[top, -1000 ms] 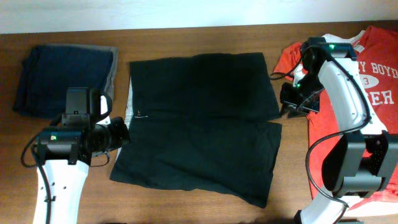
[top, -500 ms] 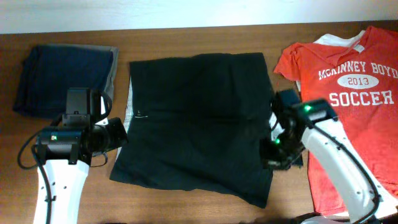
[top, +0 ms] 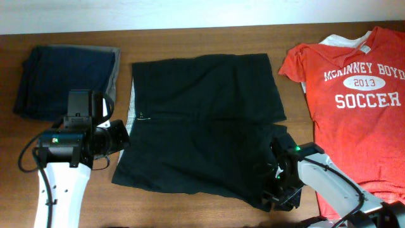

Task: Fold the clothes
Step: 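Move the right gripper down to the pants' bottom right leg and grasp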

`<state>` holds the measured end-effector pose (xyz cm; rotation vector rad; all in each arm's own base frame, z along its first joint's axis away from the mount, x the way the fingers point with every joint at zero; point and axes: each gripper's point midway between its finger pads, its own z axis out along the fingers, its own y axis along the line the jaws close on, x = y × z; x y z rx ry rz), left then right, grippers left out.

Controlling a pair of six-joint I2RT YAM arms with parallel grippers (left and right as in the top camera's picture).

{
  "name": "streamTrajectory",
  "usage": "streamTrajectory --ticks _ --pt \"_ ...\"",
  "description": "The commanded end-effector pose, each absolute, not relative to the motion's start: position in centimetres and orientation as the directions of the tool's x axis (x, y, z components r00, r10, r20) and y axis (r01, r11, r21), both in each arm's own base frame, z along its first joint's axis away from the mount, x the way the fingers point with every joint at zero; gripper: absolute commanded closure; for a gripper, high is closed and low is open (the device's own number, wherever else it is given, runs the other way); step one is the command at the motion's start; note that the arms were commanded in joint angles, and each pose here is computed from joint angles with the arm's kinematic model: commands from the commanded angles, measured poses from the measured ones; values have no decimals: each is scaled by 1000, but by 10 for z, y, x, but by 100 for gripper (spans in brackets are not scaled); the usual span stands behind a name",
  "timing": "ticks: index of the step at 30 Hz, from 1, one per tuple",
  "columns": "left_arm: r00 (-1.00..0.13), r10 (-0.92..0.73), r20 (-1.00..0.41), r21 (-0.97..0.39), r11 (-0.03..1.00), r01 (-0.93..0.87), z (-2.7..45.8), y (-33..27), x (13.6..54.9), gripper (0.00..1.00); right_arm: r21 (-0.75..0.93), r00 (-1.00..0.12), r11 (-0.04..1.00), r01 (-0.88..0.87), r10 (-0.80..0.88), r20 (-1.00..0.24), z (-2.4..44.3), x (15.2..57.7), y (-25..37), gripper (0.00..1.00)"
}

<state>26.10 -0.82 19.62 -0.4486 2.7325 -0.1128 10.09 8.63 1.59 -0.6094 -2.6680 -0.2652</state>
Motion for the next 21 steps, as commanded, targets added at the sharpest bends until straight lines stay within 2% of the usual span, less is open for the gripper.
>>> streamTrajectory --ticks 1,5,18,19,21 --pt "-881 -317 -352 -125 948 -291 197 -7 260 81 81 -786 850 520 440 434 10 94 90 60" --pt "-881 -317 -352 -125 948 -291 197 -7 260 81 107 -793 840 532 451 409 -6 94 91 60" --pt "-881 -317 -352 -126 948 -291 197 -7 260 80 129 -812 838 529 456 364 -9 106 91 57" --pt "-881 -317 -351 -126 948 -291 197 -7 260 81 129 -812 838 529 456 364 -9 106 91 59" --pt "-883 -317 -347 -124 948 -292 195 -7 259 80 129 -812 839 529 456 364 -9 106 91 73"
